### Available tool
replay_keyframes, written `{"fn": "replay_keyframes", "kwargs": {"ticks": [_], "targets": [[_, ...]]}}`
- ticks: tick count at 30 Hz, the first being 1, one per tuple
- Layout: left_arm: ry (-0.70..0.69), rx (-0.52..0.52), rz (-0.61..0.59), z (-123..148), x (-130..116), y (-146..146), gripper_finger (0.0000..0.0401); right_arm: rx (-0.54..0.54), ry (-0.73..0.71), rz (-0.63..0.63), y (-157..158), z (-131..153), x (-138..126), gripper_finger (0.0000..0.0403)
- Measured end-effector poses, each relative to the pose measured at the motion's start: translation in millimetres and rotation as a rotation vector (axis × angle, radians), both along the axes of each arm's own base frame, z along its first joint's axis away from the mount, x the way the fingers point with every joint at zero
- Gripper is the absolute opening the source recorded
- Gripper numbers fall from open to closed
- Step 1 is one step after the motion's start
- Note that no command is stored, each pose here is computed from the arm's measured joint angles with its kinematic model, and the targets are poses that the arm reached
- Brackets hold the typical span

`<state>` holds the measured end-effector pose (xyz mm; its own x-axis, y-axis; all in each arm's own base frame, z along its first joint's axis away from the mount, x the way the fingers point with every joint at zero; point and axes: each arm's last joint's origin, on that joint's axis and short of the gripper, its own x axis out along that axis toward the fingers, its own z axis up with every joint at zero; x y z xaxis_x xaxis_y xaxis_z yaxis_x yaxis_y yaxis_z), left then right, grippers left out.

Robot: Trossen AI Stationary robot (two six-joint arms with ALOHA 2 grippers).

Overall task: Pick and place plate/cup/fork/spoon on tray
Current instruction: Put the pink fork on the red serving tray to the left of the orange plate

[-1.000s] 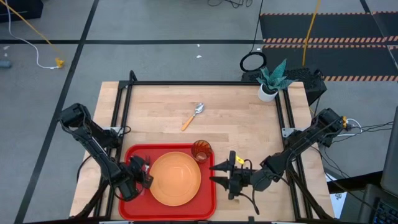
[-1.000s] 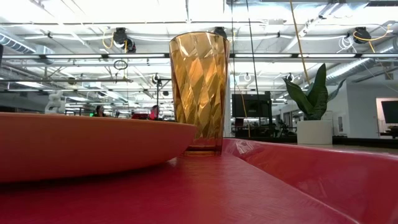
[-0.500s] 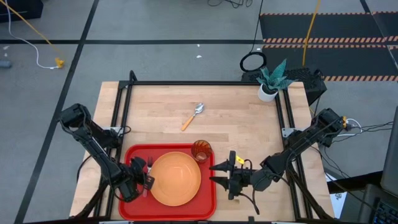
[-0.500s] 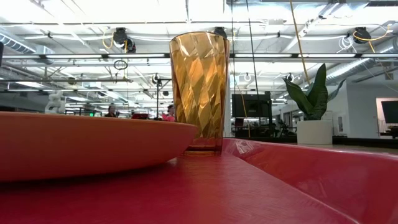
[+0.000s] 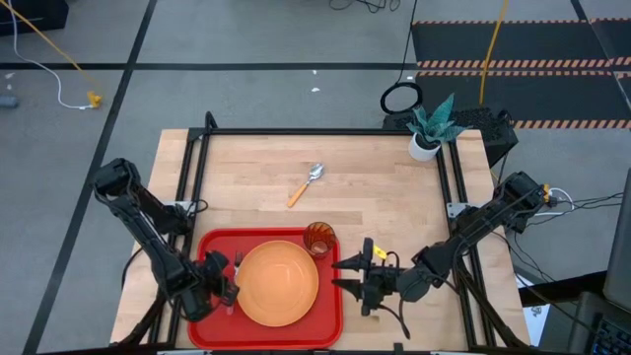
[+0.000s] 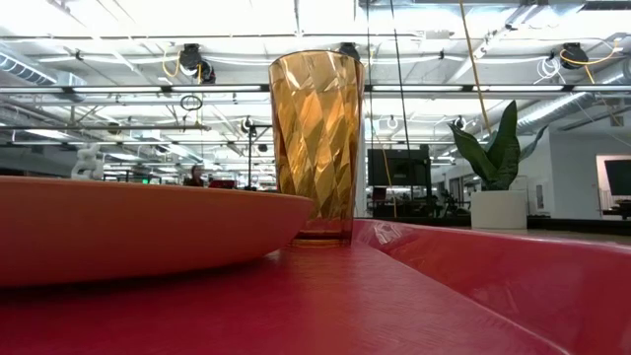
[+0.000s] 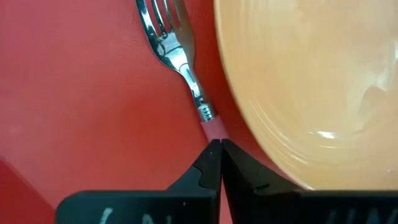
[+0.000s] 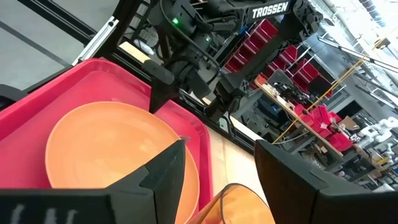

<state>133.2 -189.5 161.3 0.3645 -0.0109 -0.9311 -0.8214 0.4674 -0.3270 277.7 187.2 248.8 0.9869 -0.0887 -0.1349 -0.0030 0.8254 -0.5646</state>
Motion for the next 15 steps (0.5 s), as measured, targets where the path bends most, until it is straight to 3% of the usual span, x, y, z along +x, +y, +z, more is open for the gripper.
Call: {"fn": "replay_keyframes", "kwargs": {"ticks": [15], "targets": [[-0.020, -0.083, -0.087, -16, -2, -27, 0.0004, -0.002, 0.003, -0.001, 0, 0, 0, 0.0187]]}}
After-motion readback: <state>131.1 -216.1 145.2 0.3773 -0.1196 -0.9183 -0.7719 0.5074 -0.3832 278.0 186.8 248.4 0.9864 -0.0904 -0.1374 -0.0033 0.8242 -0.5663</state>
